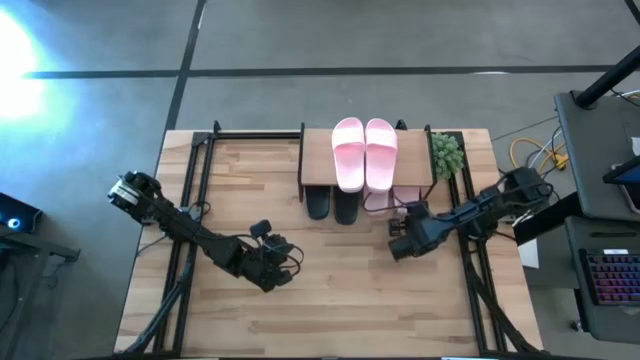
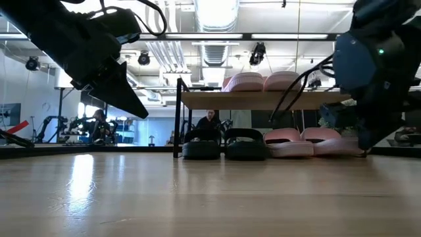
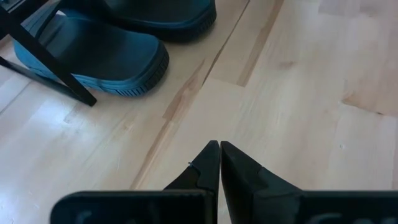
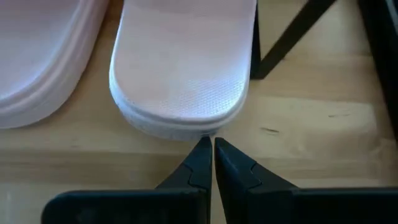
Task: Pick and place slides into the shelf
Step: Adjust the slippers under the shelf
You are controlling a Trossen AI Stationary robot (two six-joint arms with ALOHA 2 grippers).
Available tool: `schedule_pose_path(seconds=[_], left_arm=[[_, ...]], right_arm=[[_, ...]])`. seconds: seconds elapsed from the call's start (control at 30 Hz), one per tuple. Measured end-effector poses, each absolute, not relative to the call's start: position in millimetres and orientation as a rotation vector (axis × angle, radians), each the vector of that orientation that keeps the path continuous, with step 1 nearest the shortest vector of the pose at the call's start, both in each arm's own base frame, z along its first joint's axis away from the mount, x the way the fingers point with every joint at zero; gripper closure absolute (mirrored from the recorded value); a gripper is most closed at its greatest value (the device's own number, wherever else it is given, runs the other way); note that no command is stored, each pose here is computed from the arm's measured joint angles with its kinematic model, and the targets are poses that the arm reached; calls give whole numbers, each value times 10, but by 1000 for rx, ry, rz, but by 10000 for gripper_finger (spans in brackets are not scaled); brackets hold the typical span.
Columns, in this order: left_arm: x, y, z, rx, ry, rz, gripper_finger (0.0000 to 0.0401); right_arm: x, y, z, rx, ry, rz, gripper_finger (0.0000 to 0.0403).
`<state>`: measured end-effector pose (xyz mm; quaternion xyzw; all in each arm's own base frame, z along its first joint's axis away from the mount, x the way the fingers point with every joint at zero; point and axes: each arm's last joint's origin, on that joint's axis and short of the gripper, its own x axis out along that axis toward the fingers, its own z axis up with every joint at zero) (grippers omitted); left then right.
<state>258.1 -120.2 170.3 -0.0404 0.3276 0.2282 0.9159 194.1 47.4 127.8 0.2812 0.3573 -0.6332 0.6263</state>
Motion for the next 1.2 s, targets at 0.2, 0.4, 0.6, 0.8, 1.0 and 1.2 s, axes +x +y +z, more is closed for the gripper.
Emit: schedule_pose_path(seconds=[0.2,0.4,0.6,0.8,1.0,1.2], left_arm=[[2591,-1199,1694,-116,705,432,401],[2639,-1144,1699,-156,692,432,401],[2849,-968,1620,-229,667,351,401],[3162,-765,1506,-106,574,231,401],[3302,-465,1283,-98,634,312,401],[3334,-224,1136,-94,670,414,401]], right_arm=[[2055,591,1323,694,847,-1301,392],[2155,819,1434,751,800,-1162,392],[2277,1072,1570,750,773,-968,392],[2369,1290,1797,748,633,-882,392],[2498,1380,1957,723,608,-811,392],[2542,1397,1978,685,577,-814,392]])
